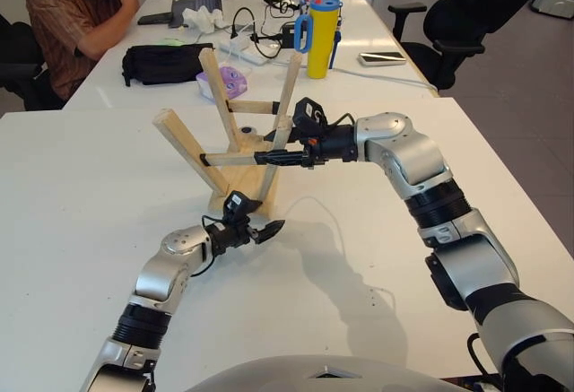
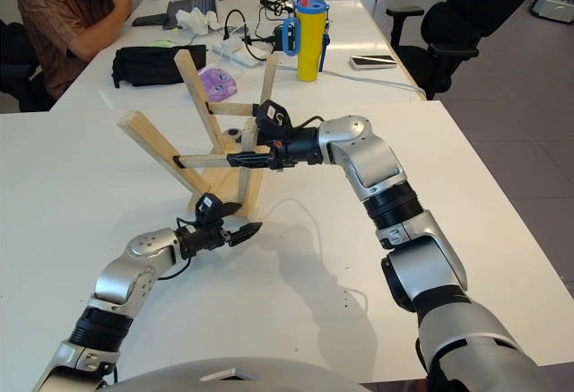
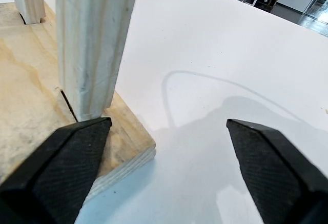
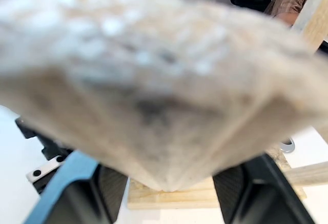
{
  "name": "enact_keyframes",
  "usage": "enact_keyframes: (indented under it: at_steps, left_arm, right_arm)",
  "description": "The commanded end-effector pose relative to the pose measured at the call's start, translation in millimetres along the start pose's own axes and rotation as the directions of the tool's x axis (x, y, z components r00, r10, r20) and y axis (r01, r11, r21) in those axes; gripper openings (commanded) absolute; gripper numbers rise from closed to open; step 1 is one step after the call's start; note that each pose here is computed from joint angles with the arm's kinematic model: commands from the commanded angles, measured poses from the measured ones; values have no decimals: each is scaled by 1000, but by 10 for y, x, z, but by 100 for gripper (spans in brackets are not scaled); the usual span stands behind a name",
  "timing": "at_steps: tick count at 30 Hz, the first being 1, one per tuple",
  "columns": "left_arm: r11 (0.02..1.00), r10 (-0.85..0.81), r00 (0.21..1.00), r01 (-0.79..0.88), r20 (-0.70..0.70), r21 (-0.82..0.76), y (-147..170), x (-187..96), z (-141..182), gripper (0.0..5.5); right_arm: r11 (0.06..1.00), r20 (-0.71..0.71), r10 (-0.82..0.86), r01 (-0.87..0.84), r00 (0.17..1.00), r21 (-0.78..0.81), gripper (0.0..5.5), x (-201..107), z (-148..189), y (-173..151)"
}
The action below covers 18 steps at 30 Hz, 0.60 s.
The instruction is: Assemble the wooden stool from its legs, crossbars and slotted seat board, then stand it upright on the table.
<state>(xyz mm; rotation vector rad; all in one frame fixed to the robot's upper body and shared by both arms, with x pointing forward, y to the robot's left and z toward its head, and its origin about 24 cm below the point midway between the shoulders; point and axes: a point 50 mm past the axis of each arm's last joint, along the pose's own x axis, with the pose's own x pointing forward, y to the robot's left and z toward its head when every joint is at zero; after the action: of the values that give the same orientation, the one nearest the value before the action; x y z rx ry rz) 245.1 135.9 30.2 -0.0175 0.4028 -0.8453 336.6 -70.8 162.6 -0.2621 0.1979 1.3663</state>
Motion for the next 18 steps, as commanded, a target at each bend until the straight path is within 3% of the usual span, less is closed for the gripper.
enact_keyframes:
  at_steps: [1,6,8,9,14,18]
  left_arm:
    - [996,83,997,-84,2,22,12,-42,-117,416]
    - [935,126,954,-206,271,289,-86,-199,225,416]
    - [767,172,891,-388,420,510,-95,-414,387,416]
    - [666,202,823,-513,531,541,-76,-566,500,416]
    - [301,131,622,-766,772,567,-177,-846,945,416]
    - [212,89,551,-825,830,524,-248,-805,1179,416]
  right_arm:
    - [996,-154,-34,47,987,81,202,2,-372,22]
    - [995,-164,-61,73,985,66,202,-29,-318,5]
    - [995,-179,-71,83,981,59,202,-35,-324,-2]
    - [994,-184,-76,88,980,59,202,-39,-330,-6]
    - [993,-207,-82,98,975,71,202,-58,-398,-8]
    - [993,-215,-68,86,974,76,202,-47,-418,7]
